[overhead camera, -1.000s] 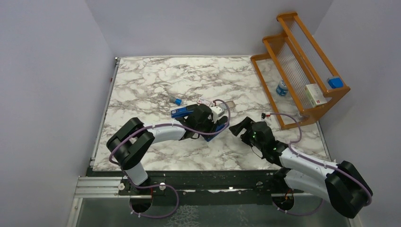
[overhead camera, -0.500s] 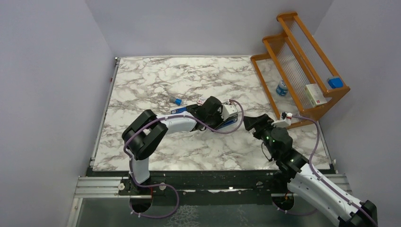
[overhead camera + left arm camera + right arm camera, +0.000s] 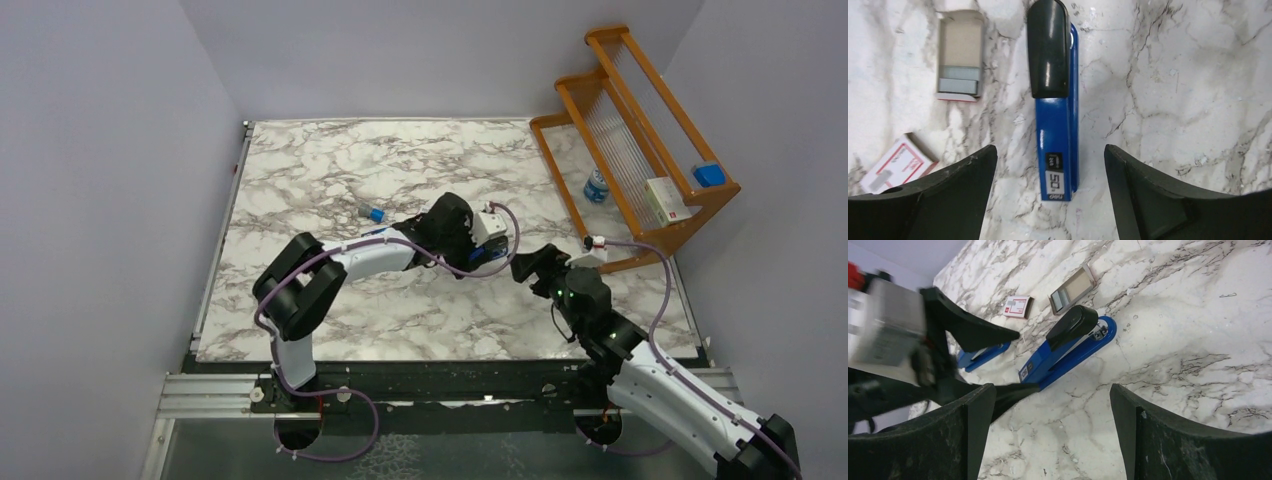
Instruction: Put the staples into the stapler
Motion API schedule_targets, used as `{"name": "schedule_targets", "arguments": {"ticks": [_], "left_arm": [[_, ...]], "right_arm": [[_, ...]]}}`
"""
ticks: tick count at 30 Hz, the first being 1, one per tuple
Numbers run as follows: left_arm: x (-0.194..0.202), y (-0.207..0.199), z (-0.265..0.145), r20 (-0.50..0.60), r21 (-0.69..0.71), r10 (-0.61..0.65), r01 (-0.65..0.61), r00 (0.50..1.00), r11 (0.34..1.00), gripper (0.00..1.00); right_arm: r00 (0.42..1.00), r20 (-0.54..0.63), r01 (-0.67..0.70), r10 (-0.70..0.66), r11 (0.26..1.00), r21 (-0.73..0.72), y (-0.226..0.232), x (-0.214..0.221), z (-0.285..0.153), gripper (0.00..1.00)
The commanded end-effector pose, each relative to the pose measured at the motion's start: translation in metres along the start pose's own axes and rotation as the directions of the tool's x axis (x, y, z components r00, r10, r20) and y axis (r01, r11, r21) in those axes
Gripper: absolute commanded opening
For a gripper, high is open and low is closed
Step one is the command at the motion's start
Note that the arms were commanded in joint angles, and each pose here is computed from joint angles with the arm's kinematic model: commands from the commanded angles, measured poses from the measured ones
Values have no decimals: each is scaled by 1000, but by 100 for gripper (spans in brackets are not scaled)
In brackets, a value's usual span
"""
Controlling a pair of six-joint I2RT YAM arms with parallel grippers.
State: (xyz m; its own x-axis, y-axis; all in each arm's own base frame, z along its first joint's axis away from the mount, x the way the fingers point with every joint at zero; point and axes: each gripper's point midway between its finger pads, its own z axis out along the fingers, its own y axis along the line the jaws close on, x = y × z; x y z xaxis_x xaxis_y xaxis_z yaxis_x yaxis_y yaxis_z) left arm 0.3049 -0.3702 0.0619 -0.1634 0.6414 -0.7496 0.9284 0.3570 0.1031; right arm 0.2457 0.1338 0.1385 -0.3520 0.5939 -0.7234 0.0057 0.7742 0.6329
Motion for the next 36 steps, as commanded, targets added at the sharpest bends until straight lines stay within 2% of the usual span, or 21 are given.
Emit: {"name": "schedule_targets", "arguments": {"ticks": [1, 6, 9, 12, 19, 24, 29, 32, 36], "left_arm": [[-47, 27, -57, 140, -49, -6, 13, 990, 999, 82], [-23, 99, -111, 152, -161, -76, 100, 986, 982, 82], [-1, 124, -126, 75, -184, -69, 81, 995, 980, 81], [21, 129, -124, 7, -147, -62, 62, 998, 987, 80], [52, 132, -111, -62, -112, -65, 58, 996, 992, 79], [78, 143, -98, -142, -138, -78, 59, 987, 989, 79], [86, 141, -87, -155, -97, -107, 92, 982, 991, 77], [91, 136, -82, -164, -79, -129, 117, 978, 990, 71], [95, 133, -83, -177, -81, -154, 142, 972, 987, 57]], "right_arm": [[999, -5, 48, -49, 997, -68, 16, -4, -1, 87], [992, -19, 117, -122, 978, -171, 33, -1, -2, 87], [982, -49, 165, -182, 958, -236, 46, 5, -3, 87], [969, -97, 192, -225, 942, -275, 54, 13, -3, 87], [956, -174, 167, -235, 927, -335, 62, 29, -6, 87], [959, -182, 146, -215, 932, -333, 58, 33, -10, 87], [960, -171, 157, -221, 933, -324, 56, 29, -11, 87], [959, -170, 163, -226, 933, -322, 56, 29, -10, 87], [962, -173, 150, -213, 937, -316, 55, 30, -9, 87]]}}
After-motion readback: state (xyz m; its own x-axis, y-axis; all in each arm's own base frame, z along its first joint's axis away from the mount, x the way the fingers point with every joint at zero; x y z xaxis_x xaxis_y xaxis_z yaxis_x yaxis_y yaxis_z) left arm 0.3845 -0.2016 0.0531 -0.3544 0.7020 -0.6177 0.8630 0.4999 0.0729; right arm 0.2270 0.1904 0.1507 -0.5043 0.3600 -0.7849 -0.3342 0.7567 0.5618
